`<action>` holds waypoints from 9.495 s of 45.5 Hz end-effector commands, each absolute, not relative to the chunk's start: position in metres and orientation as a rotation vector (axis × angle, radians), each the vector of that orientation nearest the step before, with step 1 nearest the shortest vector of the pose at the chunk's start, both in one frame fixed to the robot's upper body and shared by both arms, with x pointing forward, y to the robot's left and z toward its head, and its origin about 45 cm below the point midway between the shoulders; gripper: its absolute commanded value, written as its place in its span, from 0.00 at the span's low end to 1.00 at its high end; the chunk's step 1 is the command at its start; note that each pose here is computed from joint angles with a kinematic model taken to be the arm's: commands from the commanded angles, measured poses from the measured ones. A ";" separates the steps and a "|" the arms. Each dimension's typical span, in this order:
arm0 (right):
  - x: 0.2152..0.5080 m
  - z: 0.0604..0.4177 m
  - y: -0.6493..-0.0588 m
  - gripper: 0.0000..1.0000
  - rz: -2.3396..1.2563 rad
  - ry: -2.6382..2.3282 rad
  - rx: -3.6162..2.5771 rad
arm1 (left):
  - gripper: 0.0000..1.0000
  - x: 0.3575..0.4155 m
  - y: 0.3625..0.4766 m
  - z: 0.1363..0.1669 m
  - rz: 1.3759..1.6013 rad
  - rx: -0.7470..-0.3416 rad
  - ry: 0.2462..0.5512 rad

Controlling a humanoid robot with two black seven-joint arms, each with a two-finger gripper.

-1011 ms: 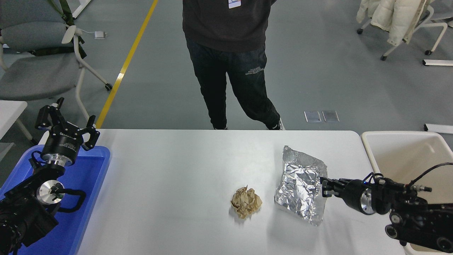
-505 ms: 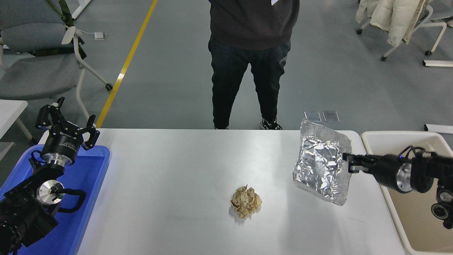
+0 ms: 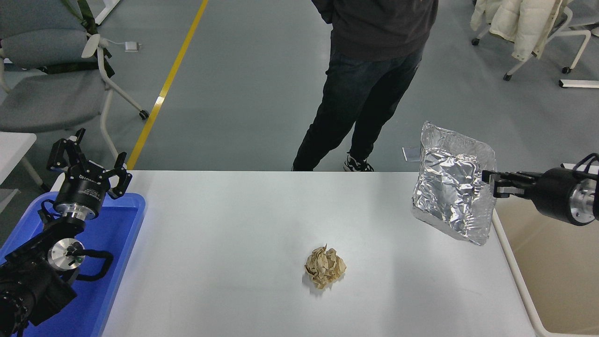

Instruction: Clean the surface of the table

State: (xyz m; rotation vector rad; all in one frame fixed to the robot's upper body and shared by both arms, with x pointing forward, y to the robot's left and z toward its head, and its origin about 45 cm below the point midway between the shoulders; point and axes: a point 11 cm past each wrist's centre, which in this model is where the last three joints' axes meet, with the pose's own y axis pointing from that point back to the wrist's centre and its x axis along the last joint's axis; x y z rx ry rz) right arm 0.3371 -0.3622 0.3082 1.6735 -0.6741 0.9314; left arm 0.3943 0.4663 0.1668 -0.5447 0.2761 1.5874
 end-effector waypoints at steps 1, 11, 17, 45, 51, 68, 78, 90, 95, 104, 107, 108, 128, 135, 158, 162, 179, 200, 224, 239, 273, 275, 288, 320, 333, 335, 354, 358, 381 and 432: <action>0.339 0.315 -0.377 0.00 0.927 -0.680 1.628 | 1.00 0.3948 0.466 0.1674 1.586 -0.546 0.275; 0.325 0.311 -0.435 0.00 0.839 -0.746 1.550 | 1.00 0.3941 0.467 0.1667 1.588 -0.544 0.276; 0.320 0.301 -0.479 0.00 0.765 -0.821 1.475 | 1.00 0.3943 0.466 0.1668 1.587 -0.545 0.276; 0.284 0.219 -0.609 0.00 0.285 -1.303 1.194 | 1.00 0.3941 0.467 0.1666 1.590 -0.543 0.276; 0.286 0.191 -0.612 0.00 0.192 -1.381 1.167 | 1.00 0.3943 0.466 0.1667 1.589 -0.544 0.276; 0.278 0.120 -0.621 0.00 0.083 -1.488 1.000 | 1.00 0.3941 0.467 0.1666 1.590 -0.543 0.276; 0.278 0.097 -0.608 0.00 0.039 -1.534 0.971 | 1.00 0.3943 0.466 0.1667 1.588 -0.544 0.276; 0.285 0.077 -0.582 0.00 0.010 -1.580 0.967 | 1.00 0.3943 0.466 0.1667 1.588 -0.544 0.276; 0.287 0.069 -0.571 0.00 -0.012 -1.603 0.979 | 1.00 0.3943 0.466 0.1667 1.588 -0.544 0.276; 0.288 0.067 -0.567 0.00 -0.010 -1.618 0.969 | 1.00 0.3943 0.466 0.1667 1.588 -0.544 0.276; 0.288 0.068 -0.568 0.00 -0.014 -1.618 0.962 | 1.00 0.3943 0.466 0.1667 1.588 -0.544 0.276; 0.288 0.068 -0.568 0.00 -0.013 -1.619 0.962 | 1.00 0.3941 0.467 0.1666 1.590 -0.543 0.276; 0.293 0.074 -0.570 0.16 0.007 -1.632 0.946 | 1.00 0.3943 0.466 0.1667 1.588 -0.544 0.276; 0.294 0.076 -0.572 1.00 0.010 -1.619 0.955 | 1.00 0.3943 0.466 0.1667 1.588 -0.544 0.276; 0.303 0.090 -0.579 1.00 -0.005 -1.696 0.951 | 1.00 0.3943 0.466 0.1667 1.588 -0.544 0.276; 0.303 0.098 -0.586 1.00 -0.063 -1.809 0.938 | 1.00 0.3943 0.466 0.1667 1.588 -0.544 0.276; 0.348 0.145 -0.547 1.00 -0.255 -2.327 1.355 | 1.00 0.3940 0.467 0.1667 1.591 -0.545 0.276; 0.363 0.158 -0.423 1.00 -0.648 -2.463 2.155 | 1.00 0.3943 0.466 0.1667 1.588 -0.544 0.276; 0.383 0.150 -0.351 1.00 -0.419 -2.556 2.332 | 1.00 0.3941 0.467 0.1671 1.589 -0.543 0.275; 0.386 0.148 -0.349 1.00 -0.415 -2.573 2.259 | 1.00 0.3943 0.466 0.1667 1.588 -0.544 0.276; 0.363 0.196 -0.276 1.00 -0.367 -1.658 2.059 | 1.00 0.3948 0.466 0.1674 1.586 -0.546 0.275; 0.361 0.201 -0.265 1.00 -0.303 -1.576 2.059 | 1.00 0.3943 0.466 0.1668 1.587 -0.545 0.276; 0.360 0.219 -0.226 1.00 0.089 -1.026 2.112 | 1.00 0.3948 0.466 0.1674 1.586 -0.546 0.275; 0.309 0.183 -0.061 1.00 0.230 -0.316 1.968 | 1.00 0.3948 0.466 0.1675 1.585 -0.547 0.276; 0.327 0.150 -0.038 1.00 0.457 -0.322 1.827 | 1.00 0.3946 0.466 0.1674 1.585 -0.547 0.276; 0.327 0.147 -0.036 1.00 0.456 -0.320 1.827 | 1.00 0.3948 0.466 0.1675 1.583 -0.547 0.276; 0.349 0.106 -0.077 1.00 0.439 -0.413 1.690 | 1.00 0.3943 0.466 0.1669 1.584 -0.546 0.277; 0.346 0.100 -0.080 1.00 0.424 -0.411 1.690 | 1.00 0.3943 0.466 0.1669 1.584 -0.546 0.277; 0.343 0.083 -0.094 1.00 0.334 -0.444 1.685 | 1.00 0.3943 0.466 0.1669 1.584 -0.546 0.277; 0.352 0.110 -0.072 1.00 0.245 -0.463 1.821 | 1.00 0.3948 0.466 0.1674 1.583 -0.546 0.276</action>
